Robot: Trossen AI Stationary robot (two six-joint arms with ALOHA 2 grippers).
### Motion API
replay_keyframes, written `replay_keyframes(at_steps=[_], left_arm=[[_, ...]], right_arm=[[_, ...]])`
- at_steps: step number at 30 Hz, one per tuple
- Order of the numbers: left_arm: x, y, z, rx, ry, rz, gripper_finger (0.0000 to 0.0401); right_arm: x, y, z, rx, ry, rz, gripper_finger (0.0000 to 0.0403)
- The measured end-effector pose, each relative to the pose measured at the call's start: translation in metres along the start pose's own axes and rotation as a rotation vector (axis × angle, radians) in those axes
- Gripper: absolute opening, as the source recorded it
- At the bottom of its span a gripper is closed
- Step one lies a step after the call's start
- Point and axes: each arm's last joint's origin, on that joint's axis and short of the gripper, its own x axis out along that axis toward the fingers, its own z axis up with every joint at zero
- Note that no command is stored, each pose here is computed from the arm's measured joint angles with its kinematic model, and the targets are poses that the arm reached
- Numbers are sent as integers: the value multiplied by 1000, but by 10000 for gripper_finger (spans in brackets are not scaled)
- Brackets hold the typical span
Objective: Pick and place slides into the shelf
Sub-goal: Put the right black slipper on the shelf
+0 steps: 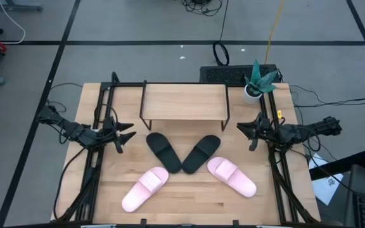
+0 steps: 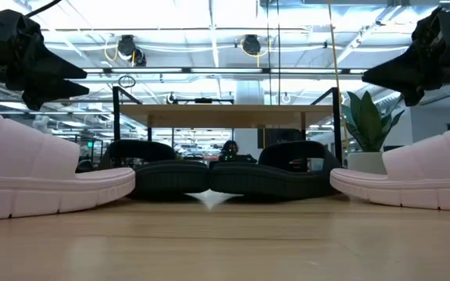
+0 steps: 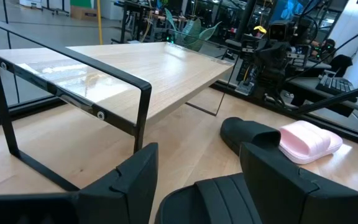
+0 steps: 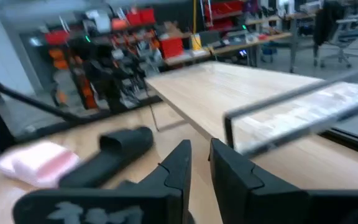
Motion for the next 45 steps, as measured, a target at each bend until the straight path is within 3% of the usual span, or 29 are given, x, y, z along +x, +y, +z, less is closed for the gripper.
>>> replay_keyframes(at_steps=[3,7,11,22,27,29,34,39,45], left_arm=[[0,0,0,0,0,0,225],[0,0,0,0,0,0,225],[0,0,0,0,0,0,225],[0,0,0,-1,-5,11,225],[0,0,1,-12,-14,8,225],[0,-2,6,-73,-45,-9,225],[-2,-7,19,-271,-126,-110,225],[-5,-16,26,-265,-109,-380,225],[-10,-24,32,-336,-76,-665,225]], right_arm=[[0,3,6,76,-64,81,47],[-4,7,30,295,-257,178,47],[-10,7,49,381,-434,220,47],[-16,14,75,416,-705,404,47],[-15,17,86,376,-828,384,47],[-13,20,95,331,-869,368,47],[-3,34,122,162,-905,302,47],[9,48,142,56,-898,255,47],[20,57,147,51,-865,257,47]])
